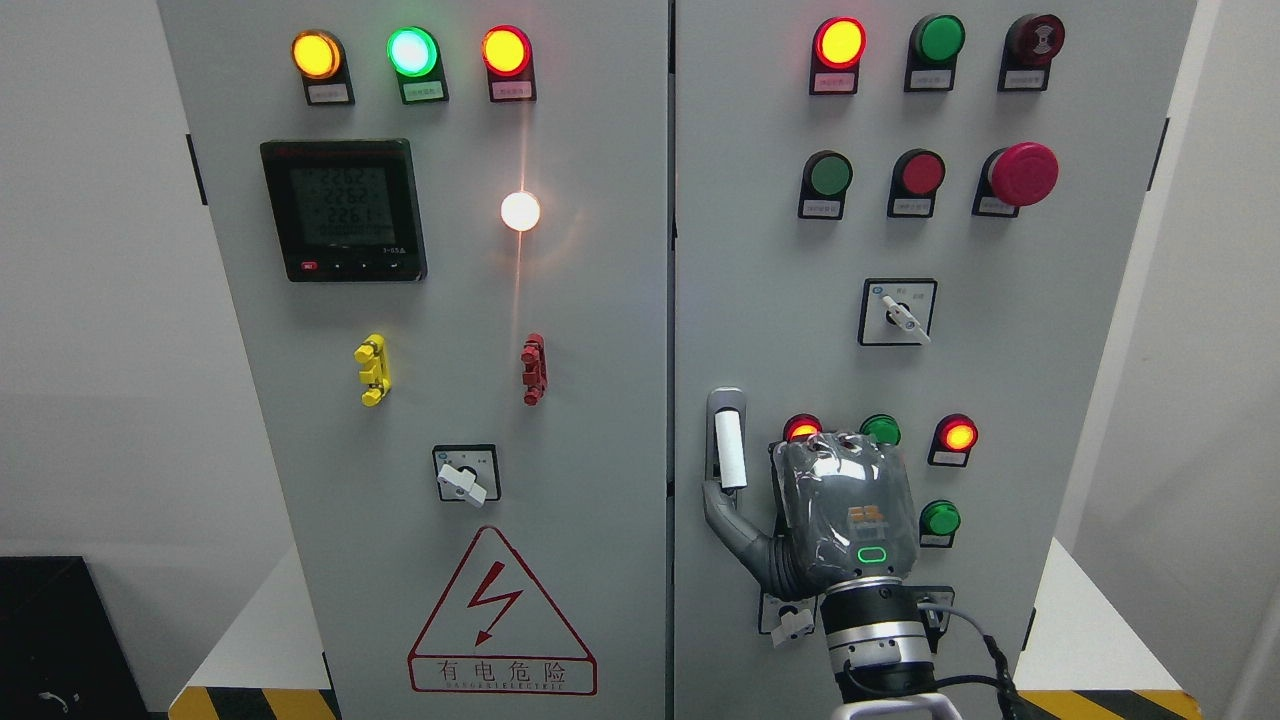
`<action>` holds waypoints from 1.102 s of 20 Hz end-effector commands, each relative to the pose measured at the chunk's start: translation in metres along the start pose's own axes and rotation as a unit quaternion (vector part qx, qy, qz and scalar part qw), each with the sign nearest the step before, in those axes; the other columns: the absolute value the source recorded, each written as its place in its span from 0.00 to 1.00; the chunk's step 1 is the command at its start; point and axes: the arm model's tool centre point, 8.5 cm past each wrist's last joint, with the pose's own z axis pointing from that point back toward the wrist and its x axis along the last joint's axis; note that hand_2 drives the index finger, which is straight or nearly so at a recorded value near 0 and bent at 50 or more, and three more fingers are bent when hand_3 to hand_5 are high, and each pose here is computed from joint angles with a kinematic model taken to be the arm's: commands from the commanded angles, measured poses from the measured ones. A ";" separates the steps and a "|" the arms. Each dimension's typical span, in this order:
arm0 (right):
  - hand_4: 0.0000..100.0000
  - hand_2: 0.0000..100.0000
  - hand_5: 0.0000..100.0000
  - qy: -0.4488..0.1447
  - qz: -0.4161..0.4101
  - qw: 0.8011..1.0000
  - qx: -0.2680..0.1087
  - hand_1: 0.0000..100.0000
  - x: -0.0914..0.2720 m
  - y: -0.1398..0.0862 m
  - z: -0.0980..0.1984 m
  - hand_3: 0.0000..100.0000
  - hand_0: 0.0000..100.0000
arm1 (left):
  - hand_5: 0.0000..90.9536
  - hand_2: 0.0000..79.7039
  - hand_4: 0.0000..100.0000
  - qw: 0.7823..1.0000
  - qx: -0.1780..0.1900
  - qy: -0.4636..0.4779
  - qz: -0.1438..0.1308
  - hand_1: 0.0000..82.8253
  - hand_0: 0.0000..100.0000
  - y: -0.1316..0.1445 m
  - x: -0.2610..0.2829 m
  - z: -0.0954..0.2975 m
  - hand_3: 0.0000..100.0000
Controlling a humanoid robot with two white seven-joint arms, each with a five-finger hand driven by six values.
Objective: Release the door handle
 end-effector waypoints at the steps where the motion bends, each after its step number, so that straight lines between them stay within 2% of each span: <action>1: 0.92 0.95 0.99 0.002 0.000 1.000 -0.002 0.21 -0.001 0.000 0.000 1.00 0.37 | 0.00 0.00 0.00 1.000 0.000 0.009 0.002 0.67 0.12 0.000 -0.012 0.001 0.00; 22: 0.92 0.95 0.99 0.015 -0.001 1.000 -0.004 0.22 -0.006 -0.001 0.001 1.00 0.42 | 0.00 0.00 0.00 1.000 0.000 0.010 0.002 0.67 0.12 0.000 -0.012 0.001 0.00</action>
